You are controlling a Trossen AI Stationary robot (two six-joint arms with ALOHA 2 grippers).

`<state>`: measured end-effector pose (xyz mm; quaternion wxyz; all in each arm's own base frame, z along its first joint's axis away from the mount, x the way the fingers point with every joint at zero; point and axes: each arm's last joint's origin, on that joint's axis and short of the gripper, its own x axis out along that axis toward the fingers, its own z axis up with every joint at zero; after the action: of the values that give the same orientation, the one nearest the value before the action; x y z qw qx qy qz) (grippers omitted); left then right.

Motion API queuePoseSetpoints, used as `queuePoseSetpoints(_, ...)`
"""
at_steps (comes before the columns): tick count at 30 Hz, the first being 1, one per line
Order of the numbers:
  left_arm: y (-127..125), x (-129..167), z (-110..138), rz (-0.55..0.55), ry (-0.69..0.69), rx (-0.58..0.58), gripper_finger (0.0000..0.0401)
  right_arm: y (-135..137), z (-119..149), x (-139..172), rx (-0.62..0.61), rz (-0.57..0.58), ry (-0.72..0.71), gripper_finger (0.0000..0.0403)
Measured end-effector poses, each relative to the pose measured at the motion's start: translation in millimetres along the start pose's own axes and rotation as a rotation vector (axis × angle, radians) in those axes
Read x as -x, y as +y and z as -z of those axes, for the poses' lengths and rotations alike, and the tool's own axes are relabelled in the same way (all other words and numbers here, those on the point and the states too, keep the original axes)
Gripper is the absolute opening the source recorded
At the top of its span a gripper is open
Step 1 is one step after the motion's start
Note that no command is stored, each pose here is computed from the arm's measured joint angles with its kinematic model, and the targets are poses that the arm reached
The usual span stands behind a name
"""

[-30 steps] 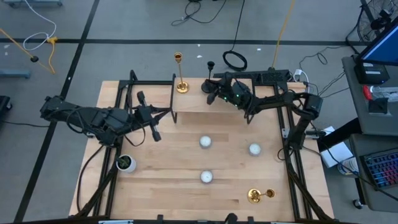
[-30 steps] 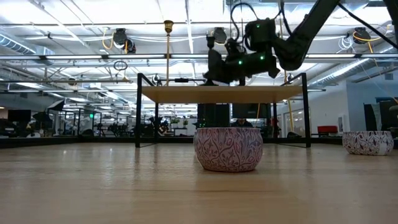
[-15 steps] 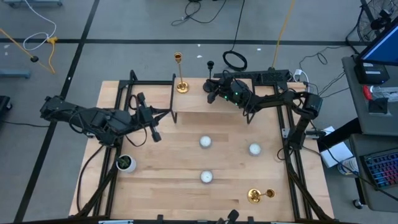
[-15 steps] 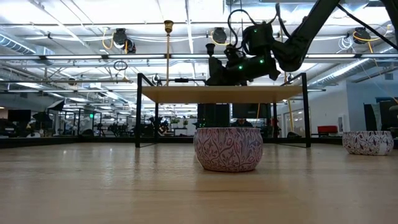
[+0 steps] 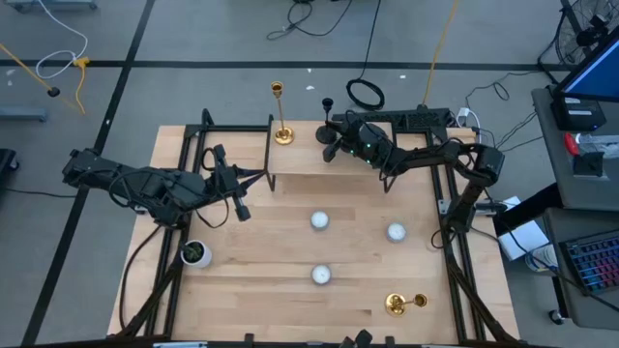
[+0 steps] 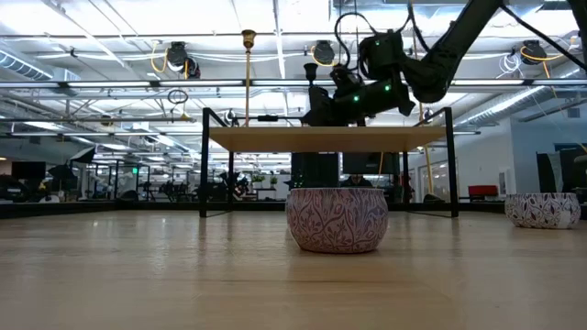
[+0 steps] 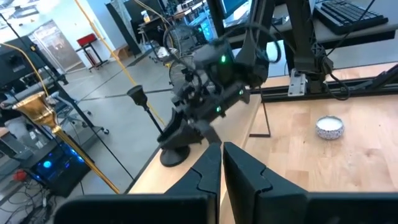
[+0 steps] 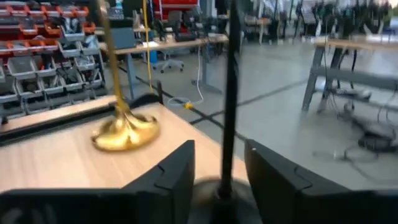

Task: Pick & Place candle stick holders
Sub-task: Put the golden candle holder on the shelf

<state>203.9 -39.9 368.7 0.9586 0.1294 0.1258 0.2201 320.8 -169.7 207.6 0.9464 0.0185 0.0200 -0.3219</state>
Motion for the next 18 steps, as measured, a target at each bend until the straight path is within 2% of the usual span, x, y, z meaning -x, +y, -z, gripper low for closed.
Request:
queuePoseSetpoints(6, -2, 1, 4, 0.012, 0.029, -0.001, 0.0026, 13, -20, 16, 0.065, -0.038, 0.026, 0.0189)
queuePoseSetpoints(10, -5, 4, 3, 0.032, 0.022, 0.011, 0.0026, 24, -32, 35, 0.102, -0.071, 0.115, 0.0211)
queuePoseSetpoints(13, -8, 8, 2, 0.052, 0.012, 0.013, 0.0026, 34, -40, 53, 0.134, -0.076, 0.199, 0.0222)
queuePoseSetpoints(18, -10, 16, 1, 0.08, -0.005, 0.024, 0.0026, 50, -54, 88, 0.159, -0.16, 0.292, 0.0228)
